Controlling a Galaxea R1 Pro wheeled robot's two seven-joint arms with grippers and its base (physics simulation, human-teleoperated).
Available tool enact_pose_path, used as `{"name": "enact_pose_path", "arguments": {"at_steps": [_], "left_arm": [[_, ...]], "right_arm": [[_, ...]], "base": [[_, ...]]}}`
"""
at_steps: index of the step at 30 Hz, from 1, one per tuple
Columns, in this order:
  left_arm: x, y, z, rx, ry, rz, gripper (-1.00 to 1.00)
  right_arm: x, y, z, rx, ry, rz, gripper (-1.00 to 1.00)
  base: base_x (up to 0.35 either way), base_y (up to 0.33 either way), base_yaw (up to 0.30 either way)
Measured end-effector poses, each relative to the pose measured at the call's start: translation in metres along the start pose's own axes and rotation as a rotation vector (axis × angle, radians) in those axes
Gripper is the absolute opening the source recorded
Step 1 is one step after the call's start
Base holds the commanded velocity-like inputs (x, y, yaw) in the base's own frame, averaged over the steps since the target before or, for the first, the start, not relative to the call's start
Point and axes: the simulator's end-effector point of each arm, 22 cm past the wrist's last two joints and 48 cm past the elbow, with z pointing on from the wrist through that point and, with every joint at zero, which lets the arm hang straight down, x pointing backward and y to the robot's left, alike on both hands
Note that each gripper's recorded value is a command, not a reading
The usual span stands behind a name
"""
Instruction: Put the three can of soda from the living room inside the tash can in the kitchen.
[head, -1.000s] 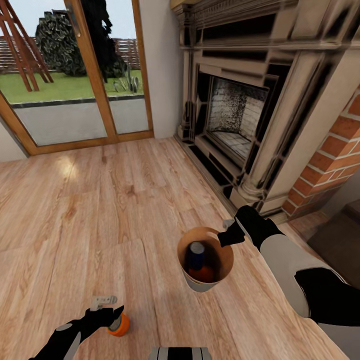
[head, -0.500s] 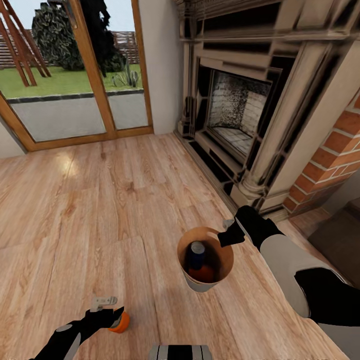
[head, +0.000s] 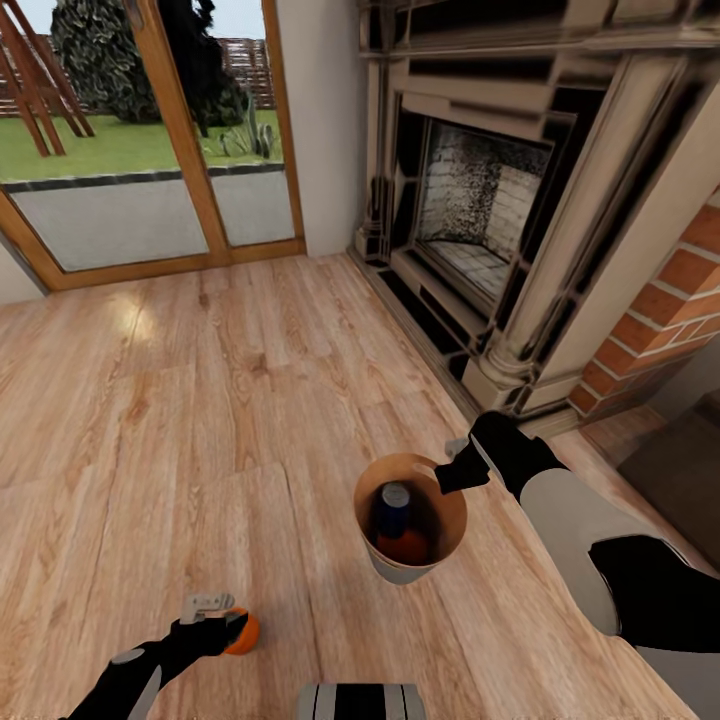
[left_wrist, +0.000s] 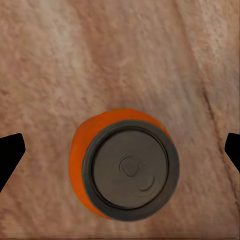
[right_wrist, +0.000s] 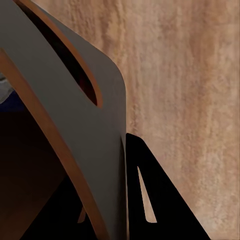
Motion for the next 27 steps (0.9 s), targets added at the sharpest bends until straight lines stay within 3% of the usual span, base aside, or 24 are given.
{"name": "enact_pose_path", "arguments": {"at_steps": [4,12,19,27], "left_arm": [[0.008,0.001,0.003,-0.001,0.015,-0.004,1.00],[0.007,0.001,0.003,-0.001,0.011,-0.004,1.00],[0.021,0.003,0.009,-0.003,0.040,-0.009,1.00],[0.017,0.003,0.009,-0.003,0.032,-0.006,1.00]], "right_arm": [[0.003,-0.002,0.010,0.003,0.016,-0.002,-1.00],[0.003,-0.002,0.010,0.000,0.014,0.000,-1.00],[0.010,-0.004,0.027,-0.006,0.042,0.005,-1.00],[0.009,-0.004,0.027,-0.008,0.040,0.006,-1.00]], "base": [[0.000,0.000,0.000],[0.000,0.000,0.000],[0.000,0.000,0.000],[0.000,0.000,0.000]]}}
